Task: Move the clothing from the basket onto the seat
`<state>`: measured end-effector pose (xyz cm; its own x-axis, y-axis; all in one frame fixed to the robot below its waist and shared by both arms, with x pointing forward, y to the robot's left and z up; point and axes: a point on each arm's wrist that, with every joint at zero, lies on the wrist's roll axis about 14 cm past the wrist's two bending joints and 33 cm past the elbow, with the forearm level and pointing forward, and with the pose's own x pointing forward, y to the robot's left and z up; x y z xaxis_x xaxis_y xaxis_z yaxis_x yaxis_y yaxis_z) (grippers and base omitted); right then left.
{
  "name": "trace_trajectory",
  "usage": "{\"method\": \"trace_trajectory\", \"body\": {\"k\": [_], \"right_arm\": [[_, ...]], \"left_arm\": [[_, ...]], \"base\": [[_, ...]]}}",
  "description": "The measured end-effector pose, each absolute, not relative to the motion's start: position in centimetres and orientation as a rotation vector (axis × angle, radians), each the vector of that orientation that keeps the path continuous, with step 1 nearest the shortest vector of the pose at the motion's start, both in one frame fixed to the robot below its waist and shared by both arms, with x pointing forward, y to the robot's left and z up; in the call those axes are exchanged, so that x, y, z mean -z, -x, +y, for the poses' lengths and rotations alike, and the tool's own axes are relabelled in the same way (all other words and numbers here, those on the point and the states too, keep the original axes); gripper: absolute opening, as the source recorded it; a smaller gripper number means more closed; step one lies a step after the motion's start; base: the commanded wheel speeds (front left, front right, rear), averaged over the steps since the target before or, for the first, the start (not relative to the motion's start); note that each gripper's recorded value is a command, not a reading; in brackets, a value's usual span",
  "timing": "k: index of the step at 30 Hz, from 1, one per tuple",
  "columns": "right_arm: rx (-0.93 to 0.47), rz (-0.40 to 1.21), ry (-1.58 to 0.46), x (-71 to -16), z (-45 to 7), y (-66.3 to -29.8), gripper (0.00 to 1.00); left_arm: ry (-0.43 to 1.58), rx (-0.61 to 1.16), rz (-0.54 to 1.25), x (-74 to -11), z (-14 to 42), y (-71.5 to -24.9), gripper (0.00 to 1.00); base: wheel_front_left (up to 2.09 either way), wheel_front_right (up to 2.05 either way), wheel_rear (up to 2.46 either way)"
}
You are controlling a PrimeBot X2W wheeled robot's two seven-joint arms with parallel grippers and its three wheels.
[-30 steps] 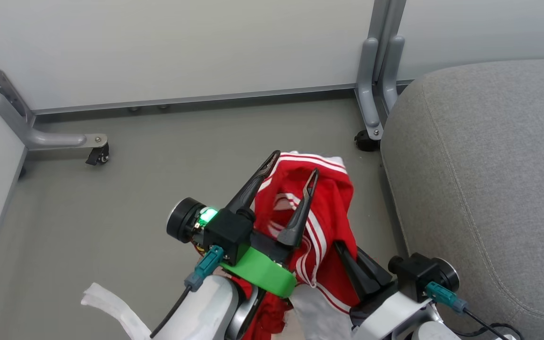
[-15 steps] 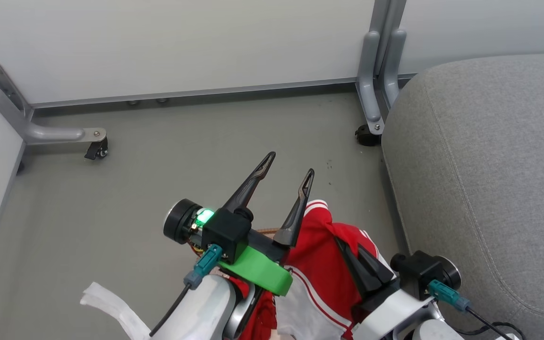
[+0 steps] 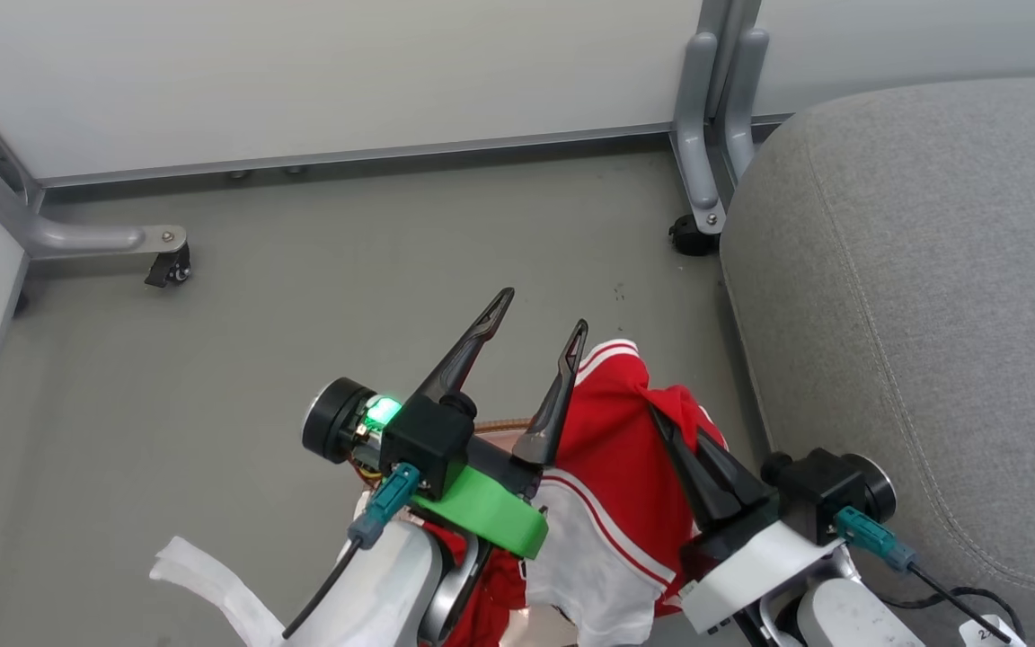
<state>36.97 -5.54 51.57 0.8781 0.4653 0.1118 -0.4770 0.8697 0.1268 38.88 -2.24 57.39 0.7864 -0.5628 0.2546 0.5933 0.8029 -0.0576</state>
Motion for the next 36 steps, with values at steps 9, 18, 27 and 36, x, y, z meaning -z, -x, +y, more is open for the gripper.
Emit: {"method": "trace_trajectory", "body": {"k": [9,18,27,36], "right_arm": [[-0.377,-0.154,-0.126,-53.6,-9.4,-38.6,0.00],[-0.237,-0.203,-0.071,-54.9,-14.2,-38.7,0.00],[-0.054,-0.159,-0.037,-53.7,-19.7,-36.0,0.00],[0.041,-0.109,-0.030,-52.3,-21.9,-35.0,0.00]], "left_arm": [[0.137,0.611,-0.138,-53.9,-2.0,-39.9,1.00],[0.129,0.681,-0.066,-50.6,-3.6,-39.8,1.00],[0.140,0.808,-0.045,-49.1,-6.4,-38.9,1.00],[0.154,0.909,0.009,-46.8,-8.9,-38.1,1.00]], "base": [[0.00,0.00,0.00],[0.00,0.00,0.00],[0.00,0.00,0.00],[0.00,0.00,0.00]]}}
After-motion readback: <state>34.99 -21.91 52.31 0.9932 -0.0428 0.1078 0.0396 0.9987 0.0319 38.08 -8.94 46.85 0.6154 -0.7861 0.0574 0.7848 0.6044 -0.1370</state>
